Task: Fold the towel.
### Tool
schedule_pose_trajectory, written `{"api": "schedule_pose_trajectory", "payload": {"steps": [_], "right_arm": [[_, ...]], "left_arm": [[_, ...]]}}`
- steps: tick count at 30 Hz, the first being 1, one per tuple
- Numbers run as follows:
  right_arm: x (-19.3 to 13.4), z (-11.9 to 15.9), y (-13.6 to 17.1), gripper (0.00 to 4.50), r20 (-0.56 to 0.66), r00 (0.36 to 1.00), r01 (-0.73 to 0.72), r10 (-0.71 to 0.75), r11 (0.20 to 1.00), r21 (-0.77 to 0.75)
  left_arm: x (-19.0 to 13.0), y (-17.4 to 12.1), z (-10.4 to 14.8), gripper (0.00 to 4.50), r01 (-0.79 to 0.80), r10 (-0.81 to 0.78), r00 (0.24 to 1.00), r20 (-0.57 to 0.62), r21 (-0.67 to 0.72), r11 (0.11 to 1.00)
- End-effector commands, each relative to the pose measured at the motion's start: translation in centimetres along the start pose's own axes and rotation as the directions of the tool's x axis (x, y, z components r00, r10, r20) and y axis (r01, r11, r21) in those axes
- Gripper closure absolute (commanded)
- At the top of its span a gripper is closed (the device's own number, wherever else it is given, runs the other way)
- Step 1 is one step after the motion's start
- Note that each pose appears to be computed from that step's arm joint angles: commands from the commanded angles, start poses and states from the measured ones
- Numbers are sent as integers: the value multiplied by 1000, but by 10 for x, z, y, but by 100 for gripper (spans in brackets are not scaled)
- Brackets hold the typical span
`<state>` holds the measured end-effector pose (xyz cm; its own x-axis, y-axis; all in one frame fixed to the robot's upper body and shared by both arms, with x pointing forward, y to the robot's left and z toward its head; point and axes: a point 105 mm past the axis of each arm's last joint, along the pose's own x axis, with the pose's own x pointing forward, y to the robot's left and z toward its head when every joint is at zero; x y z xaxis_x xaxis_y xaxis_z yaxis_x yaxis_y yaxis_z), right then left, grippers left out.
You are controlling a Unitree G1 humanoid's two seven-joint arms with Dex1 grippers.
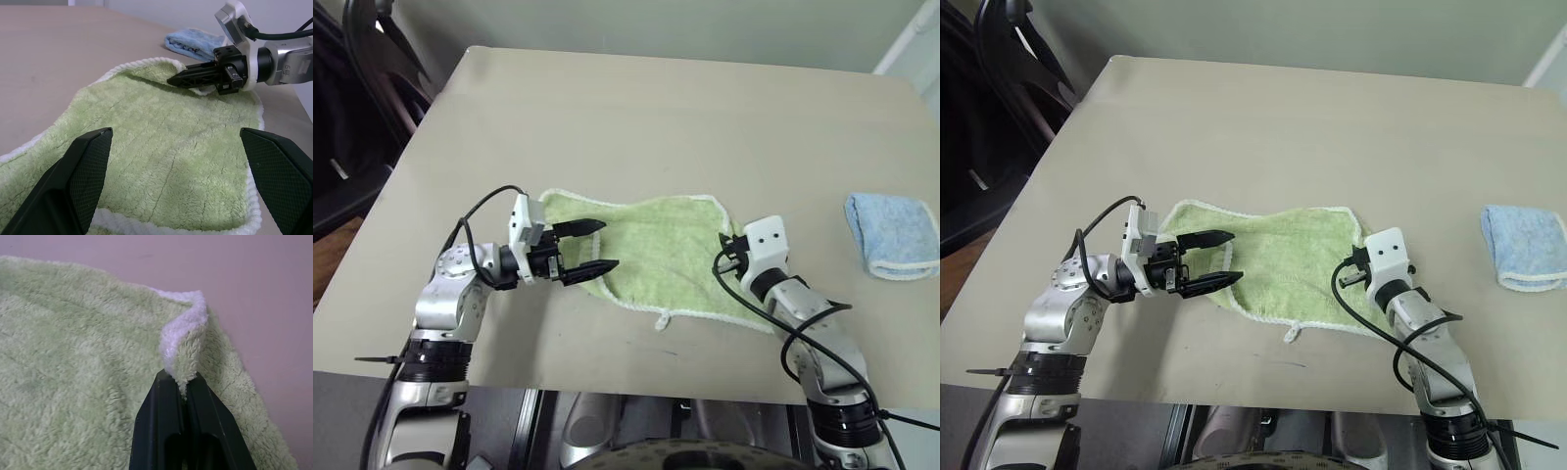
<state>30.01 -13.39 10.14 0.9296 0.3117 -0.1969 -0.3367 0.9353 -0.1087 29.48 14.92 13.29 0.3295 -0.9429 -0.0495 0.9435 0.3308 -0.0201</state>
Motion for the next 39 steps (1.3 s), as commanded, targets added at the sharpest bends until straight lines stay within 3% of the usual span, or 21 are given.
{"api": "schedule_pose_trajectory", "payload": {"steps": [1,8,11,15,20,25,29,39], "right_arm": [[-9,28,-7,447,91,996,-17,16,1000,16],[-24,44,-34,447,103,992,-79,75,996,44],[-33,53,-34,447,121,978,-175,170,984,29],[-48,72,-28,447,159,942,-298,296,954,-8],[-74,102,-22,447,205,872,-443,444,895,-54],[-93,136,-23,447,270,817,-498,510,859,-116],[-105,161,-26,447,307,790,-506,530,847,-161],[-117,190,-32,447,248,788,-487,563,817,-309]], "left_arm": [[0,5,18,0,-19,17,999,38,56,998],[-12,59,37,0,-281,271,958,96,114,953],[-25,84,41,0,-383,374,923,92,118,916],[-38,101,36,0,-432,429,902,54,167,886],[-53,134,24,0,-573,580,815,14,179,800],[-53,145,19,0,-608,617,787,11,184,772],[-45,142,15,0,-570,577,817,6,171,804],[-15,131,9,0,-482,478,876,65,89,872]]}}
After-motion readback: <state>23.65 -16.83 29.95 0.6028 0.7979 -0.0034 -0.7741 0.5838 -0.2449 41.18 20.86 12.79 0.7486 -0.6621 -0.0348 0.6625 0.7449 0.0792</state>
